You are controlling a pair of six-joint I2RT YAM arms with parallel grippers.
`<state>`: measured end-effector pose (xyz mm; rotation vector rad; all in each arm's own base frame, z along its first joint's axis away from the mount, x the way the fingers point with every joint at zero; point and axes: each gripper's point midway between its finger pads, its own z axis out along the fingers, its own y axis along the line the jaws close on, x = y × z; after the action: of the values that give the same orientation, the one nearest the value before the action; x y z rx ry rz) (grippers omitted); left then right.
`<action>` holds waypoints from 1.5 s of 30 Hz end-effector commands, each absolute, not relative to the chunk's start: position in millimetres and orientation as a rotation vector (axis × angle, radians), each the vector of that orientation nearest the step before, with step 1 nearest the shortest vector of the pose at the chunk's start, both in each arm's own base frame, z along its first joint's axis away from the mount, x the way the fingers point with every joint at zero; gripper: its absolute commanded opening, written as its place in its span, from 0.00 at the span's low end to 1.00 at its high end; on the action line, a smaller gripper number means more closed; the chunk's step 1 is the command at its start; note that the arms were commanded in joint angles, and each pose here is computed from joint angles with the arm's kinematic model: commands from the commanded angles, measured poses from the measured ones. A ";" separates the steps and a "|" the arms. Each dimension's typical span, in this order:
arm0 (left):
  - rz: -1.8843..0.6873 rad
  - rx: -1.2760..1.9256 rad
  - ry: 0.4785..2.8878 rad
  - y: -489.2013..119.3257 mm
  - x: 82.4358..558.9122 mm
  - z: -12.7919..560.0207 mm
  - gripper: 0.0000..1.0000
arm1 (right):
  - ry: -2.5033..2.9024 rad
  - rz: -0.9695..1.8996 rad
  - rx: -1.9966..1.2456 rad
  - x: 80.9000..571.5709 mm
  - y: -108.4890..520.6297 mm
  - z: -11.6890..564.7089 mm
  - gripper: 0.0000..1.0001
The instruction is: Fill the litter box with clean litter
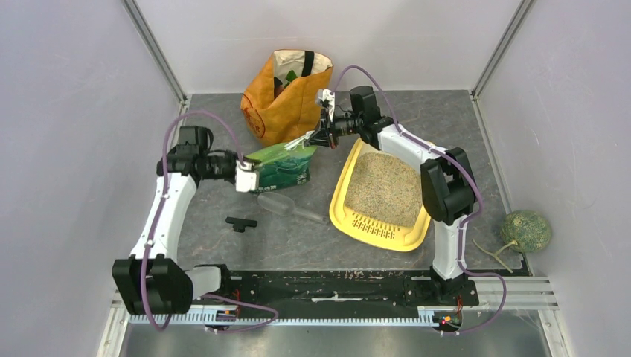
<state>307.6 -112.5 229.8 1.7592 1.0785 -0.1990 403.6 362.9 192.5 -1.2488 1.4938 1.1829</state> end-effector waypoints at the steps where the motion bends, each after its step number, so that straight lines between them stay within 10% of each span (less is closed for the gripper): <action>1: -0.009 2.033 0.973 -86.5 289.6 190.2 0.43 | 1.503 1.047 -1.189 427.5 331.5 221.0 0.00; 3: -0.056 1.935 1.069 -88.8 291.1 206.5 0.78 | 1.489 1.039 -1.198 424.1 331.9 223.7 0.00; 20: -0.338 0.630 1.753 -68.9 391.2 365.2 0.90 | 1.412 0.974 -1.281 411.5 330.4 226.7 0.00; 25: -0.565 1.094 1.540 -117.7 348.2 381.8 0.83 | 1.436 1.010 -1.276 409.6 331.5 231.9 0.00; 36: -0.161 1.504 1.220 -147.1 313.0 337.2 0.79 | 1.530 1.221 -1.272 392.8 337.4 241.7 0.02; 45: -0.046 1.627 1.255 -144.7 363.0 265.5 0.80 | 1.554 1.267 -1.277 392.0 339.5 236.0 0.04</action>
<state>328.2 -149.6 277.9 1.5660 1.3273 -0.1883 391.9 333.1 209.1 -1.2551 1.6408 1.2242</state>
